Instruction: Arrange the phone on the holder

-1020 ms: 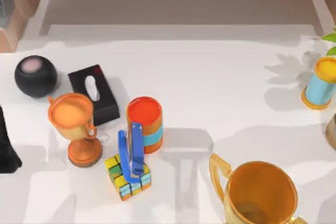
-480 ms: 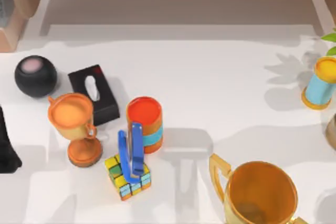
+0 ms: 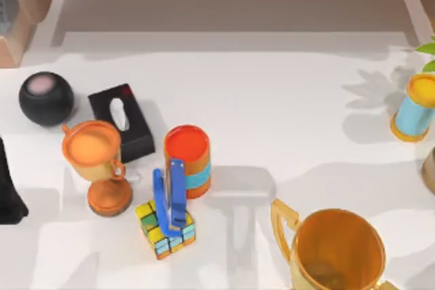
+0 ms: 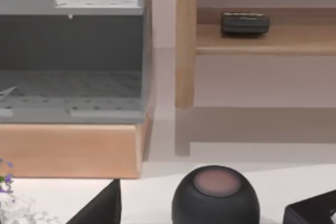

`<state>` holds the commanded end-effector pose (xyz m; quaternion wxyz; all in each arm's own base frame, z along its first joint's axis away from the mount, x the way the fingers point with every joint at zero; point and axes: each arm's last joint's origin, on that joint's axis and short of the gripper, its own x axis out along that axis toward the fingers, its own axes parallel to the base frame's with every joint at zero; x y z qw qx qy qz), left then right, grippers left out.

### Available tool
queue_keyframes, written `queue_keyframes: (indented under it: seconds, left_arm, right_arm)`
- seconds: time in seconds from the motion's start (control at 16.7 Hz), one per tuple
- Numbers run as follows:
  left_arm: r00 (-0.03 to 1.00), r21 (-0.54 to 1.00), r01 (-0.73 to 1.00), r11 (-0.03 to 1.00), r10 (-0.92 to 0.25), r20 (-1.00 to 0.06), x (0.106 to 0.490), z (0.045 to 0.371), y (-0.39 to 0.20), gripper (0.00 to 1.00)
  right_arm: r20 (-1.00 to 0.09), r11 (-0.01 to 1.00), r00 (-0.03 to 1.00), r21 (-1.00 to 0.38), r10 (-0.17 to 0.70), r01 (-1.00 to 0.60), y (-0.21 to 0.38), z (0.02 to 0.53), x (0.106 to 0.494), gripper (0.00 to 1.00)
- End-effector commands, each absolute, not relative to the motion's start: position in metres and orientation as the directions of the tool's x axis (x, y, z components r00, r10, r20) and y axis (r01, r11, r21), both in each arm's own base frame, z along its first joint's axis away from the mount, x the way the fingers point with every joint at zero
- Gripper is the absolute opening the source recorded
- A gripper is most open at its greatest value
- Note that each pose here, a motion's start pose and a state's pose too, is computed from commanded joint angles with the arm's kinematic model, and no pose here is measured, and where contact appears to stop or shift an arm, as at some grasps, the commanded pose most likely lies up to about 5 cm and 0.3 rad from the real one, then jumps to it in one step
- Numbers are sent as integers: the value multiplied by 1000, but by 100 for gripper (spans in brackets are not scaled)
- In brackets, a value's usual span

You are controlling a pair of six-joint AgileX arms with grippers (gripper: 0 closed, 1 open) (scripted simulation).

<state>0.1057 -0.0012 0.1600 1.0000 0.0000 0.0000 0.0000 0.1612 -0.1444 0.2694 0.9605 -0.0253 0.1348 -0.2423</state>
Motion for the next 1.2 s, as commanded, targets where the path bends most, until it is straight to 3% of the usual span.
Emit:
queue_keyframes:
  seconds: [0.42, 0.84, 1.2]
  left_arm:
    - [1000, 0, 0, 1000, 0, 0, 106, 160, -1, 100]
    - [1000, 0, 0, 1000, 0, 0, 106, 160, -1, 100]
    - [1000, 0, 0, 1000, 0, 0, 106, 160, -1, 100]
  right_arm:
    - [-307, 887, 835, -97, -458, 451, -141, 249, 174, 0]
    - [-410, 915, 832, -21, -374, 402, -163, 216, 202, 0]
    - [-422, 921, 834, -1, -355, 391, -171, 212, 209, 0]
